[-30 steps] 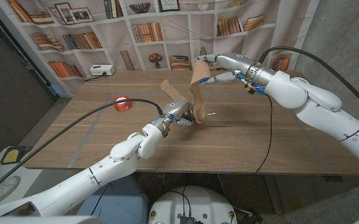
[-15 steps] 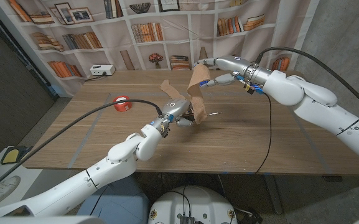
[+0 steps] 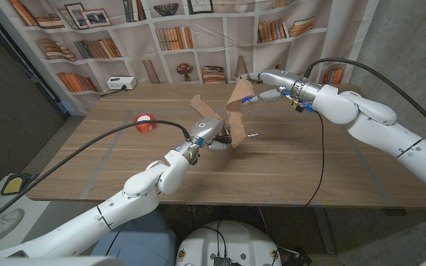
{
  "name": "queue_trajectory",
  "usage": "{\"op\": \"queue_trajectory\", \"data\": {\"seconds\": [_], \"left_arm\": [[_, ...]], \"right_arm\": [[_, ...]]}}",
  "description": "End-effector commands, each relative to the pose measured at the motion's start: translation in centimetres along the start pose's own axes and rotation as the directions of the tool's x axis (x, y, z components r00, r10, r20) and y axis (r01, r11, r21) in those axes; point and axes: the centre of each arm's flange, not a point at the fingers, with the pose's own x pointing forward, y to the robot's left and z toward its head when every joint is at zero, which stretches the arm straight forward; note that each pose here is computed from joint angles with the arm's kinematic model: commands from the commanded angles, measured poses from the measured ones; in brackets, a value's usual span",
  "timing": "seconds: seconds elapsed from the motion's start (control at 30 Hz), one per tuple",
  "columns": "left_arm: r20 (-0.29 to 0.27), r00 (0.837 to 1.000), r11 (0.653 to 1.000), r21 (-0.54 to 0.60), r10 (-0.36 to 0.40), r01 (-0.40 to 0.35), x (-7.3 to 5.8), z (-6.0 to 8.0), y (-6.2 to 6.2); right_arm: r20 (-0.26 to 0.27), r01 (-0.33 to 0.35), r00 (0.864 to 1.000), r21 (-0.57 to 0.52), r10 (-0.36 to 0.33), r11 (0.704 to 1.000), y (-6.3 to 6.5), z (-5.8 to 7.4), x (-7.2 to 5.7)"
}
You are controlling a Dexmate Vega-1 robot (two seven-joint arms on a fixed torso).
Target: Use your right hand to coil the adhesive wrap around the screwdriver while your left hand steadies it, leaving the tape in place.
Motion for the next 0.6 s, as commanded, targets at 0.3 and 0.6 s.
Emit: {"op": "queue_trajectory", "data": {"seconds": [0.3,0.6], "left_arm": [[-0.028,0.998,0.994,-0.096,0.047,-0.05,-1.5,-0.2,0.6],[0.024,0.994,0.991,-0.089,0.106,-0.103,-1.7,1.4,2.3]], "right_arm": [[-0.109,-0.059,0.992,0.03,0.062,0.998,3.0,-3.6,-0.3],[-0.124,-0.096,0.987,0.058,0.102,0.994,4.6,-4.0,-0.7]]}}
